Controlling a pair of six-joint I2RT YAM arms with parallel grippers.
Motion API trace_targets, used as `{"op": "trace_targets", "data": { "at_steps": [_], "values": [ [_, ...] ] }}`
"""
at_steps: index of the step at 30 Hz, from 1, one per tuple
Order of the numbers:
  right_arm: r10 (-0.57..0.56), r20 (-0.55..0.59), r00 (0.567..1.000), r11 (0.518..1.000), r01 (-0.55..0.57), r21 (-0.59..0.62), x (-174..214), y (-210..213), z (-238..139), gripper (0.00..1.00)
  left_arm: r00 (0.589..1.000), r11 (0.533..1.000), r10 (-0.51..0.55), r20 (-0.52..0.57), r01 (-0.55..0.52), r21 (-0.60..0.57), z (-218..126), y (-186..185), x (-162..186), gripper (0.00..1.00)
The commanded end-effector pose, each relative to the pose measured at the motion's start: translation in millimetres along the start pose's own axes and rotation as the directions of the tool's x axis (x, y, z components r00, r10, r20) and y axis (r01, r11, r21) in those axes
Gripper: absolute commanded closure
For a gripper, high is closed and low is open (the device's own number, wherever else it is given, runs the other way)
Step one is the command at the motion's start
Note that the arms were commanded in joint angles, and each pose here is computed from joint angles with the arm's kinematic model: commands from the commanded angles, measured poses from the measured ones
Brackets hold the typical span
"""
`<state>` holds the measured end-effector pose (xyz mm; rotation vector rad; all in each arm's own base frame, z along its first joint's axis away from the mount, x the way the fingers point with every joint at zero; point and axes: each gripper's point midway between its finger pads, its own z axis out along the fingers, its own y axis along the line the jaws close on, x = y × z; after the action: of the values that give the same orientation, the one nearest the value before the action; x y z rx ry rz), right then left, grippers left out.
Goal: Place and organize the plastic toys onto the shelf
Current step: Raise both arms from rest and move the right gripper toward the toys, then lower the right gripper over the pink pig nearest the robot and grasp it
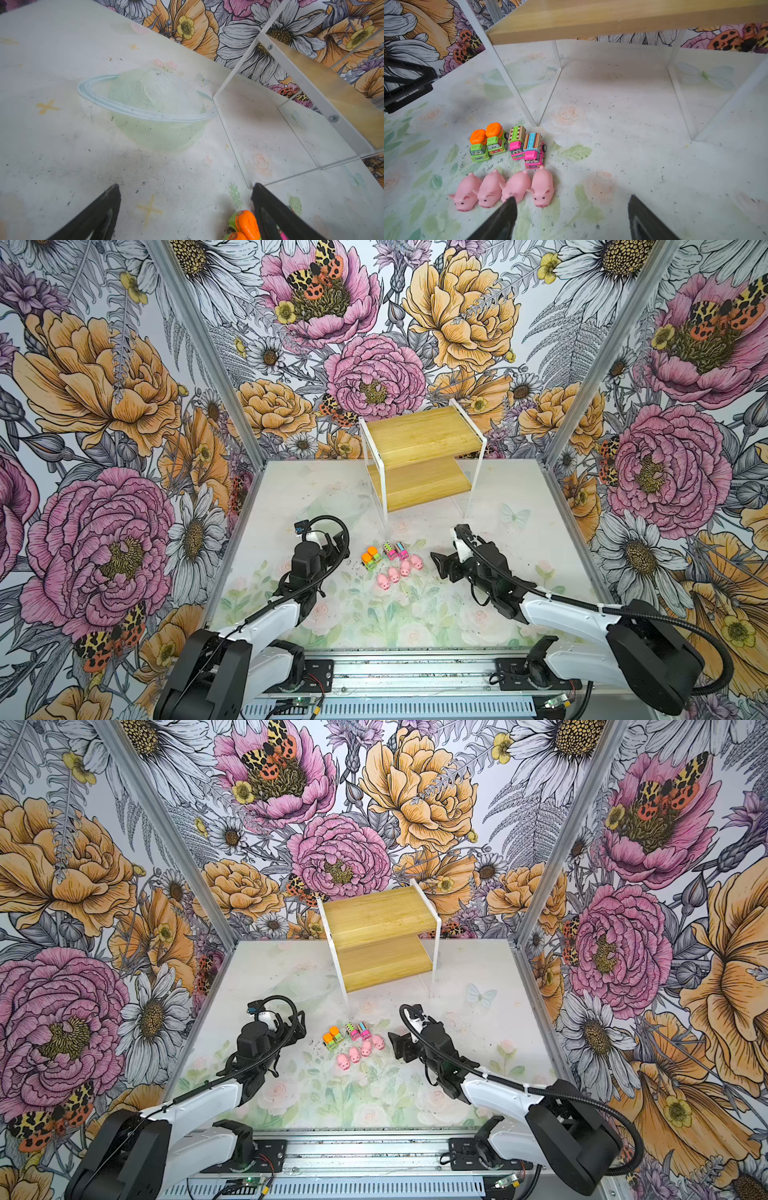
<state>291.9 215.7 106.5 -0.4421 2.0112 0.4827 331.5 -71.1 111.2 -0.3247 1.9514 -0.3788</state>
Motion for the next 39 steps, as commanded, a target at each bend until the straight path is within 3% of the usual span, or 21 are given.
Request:
{"op": "trace_targets", "data": {
  "at_steps": [1, 13, 39],
  "values": [
    [-0.021, 0.085, 0.996, 1.000, 0.022, -0.009, -15, 7, 8, 0.19, 0.999, 0.999, -0.022, 0.040, 0.021, 0.025, 2, -7, -4, 0.01],
    [-0.177, 0.084, 0.981, 0.978, 0.185, -0.094, 32, 35, 30, 0.26, 1.000, 0.999, 0.008, 0.008, -0.008, 0.045, 8, -14, 12, 0.01],
    [-0.196, 0.061, 0.979, 0.977, 0.200, -0.070, 57, 26, 80, 0.28, 0.999, 0.999, 0.041, -0.015, -0.041, 0.019, 12, -11, 15, 0.01]
  ]
}}
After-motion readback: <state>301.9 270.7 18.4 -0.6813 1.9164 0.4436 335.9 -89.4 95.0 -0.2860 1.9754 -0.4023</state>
